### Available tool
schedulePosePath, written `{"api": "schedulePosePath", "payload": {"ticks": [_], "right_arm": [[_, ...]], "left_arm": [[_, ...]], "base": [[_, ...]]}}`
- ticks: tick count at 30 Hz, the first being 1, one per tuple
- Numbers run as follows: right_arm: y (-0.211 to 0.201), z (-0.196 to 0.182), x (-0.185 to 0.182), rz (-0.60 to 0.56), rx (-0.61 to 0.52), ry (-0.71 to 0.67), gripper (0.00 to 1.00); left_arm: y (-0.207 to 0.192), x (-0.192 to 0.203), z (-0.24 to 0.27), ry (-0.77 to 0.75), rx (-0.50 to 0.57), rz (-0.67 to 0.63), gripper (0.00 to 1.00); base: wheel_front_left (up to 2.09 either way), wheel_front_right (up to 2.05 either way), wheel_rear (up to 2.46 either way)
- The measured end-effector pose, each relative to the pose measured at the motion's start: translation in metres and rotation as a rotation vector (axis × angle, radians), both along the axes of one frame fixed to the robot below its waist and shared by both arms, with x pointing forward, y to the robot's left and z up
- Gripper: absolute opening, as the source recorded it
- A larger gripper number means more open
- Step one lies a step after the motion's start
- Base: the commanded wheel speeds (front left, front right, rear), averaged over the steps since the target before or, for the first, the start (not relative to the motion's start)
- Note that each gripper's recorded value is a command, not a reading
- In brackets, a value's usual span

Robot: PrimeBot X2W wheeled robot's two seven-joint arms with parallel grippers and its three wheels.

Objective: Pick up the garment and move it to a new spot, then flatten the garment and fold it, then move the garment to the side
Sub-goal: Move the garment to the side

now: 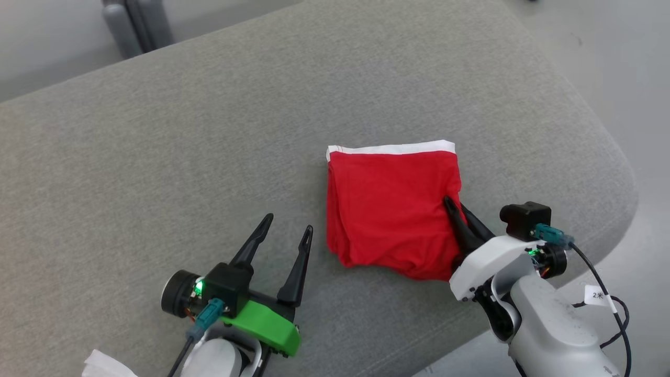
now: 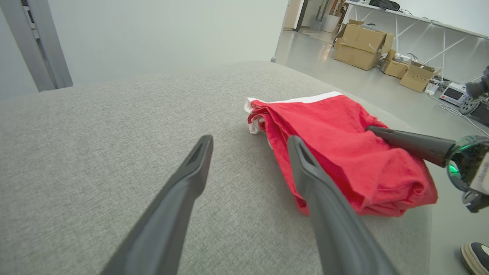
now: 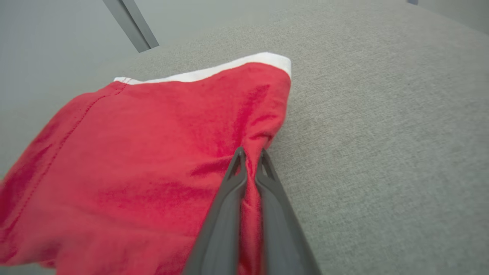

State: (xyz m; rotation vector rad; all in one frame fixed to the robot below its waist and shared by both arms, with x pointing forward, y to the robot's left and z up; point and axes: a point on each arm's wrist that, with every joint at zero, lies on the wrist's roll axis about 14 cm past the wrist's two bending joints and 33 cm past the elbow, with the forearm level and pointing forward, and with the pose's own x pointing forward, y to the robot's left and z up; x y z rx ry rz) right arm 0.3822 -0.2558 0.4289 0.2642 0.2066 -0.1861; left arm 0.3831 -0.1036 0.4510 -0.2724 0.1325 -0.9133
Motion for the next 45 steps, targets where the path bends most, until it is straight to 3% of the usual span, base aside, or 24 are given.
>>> {"api": "schedulePosePath", "payload": {"ticks": [7,17,22,26,32,34,35,41,45], "right_arm": [[-0.024,0.0,-0.013,-0.051,-0.063,0.026,0.0],[-0.065,0.026,0.047,0.009,-0.295,0.04,0.0],[-0.114,0.04,0.088,-0.003,-0.461,0.097,0.0],[-0.171,0.049,0.103,-0.084,-0.569,0.171,0.0],[-0.211,0.04,0.122,-0.153,-0.626,0.249,0.0],[-0.217,0.034,0.128,-0.175,-0.617,0.259,0.51],[-0.218,0.03,0.132,-0.183,-0.611,0.261,1.0],[-0.21,0.033,0.158,-0.207,-0.613,0.156,1.0],[-0.171,0.049,0.18,-0.166,-0.597,0.028,1.0]], "left_arm": [[-0.016,-0.002,-0.01,0.016,0.003,-0.055,1.0],[0.005,0.033,-0.026,0.003,0.026,-0.005,1.0],[0.021,0.061,-0.039,-0.005,0.028,0.042,1.0],[0.036,0.078,-0.052,0.003,0.035,0.082,1.0],[0.067,0.093,-0.071,0.032,0.054,0.169,1.0],[0.076,0.096,-0.076,0.041,0.06,0.193,1.0],[0.08,0.098,-0.078,0.044,0.059,0.206,1.0],[0.098,0.105,-0.082,0.057,0.061,0.269,1.0],[0.111,0.106,-0.08,0.059,0.083,0.308,1.0]], "base": [[0.0,0.0,0.0],[0.0,0.0,0.0],[0.0,0.0,0.0],[0.0,0.0,0.0],[0.0,0.0,0.0],[0.0,0.0,0.0],[0.0,0.0,0.0],[0.0,0.0,0.0],[0.0,0.0,0.0]]}}
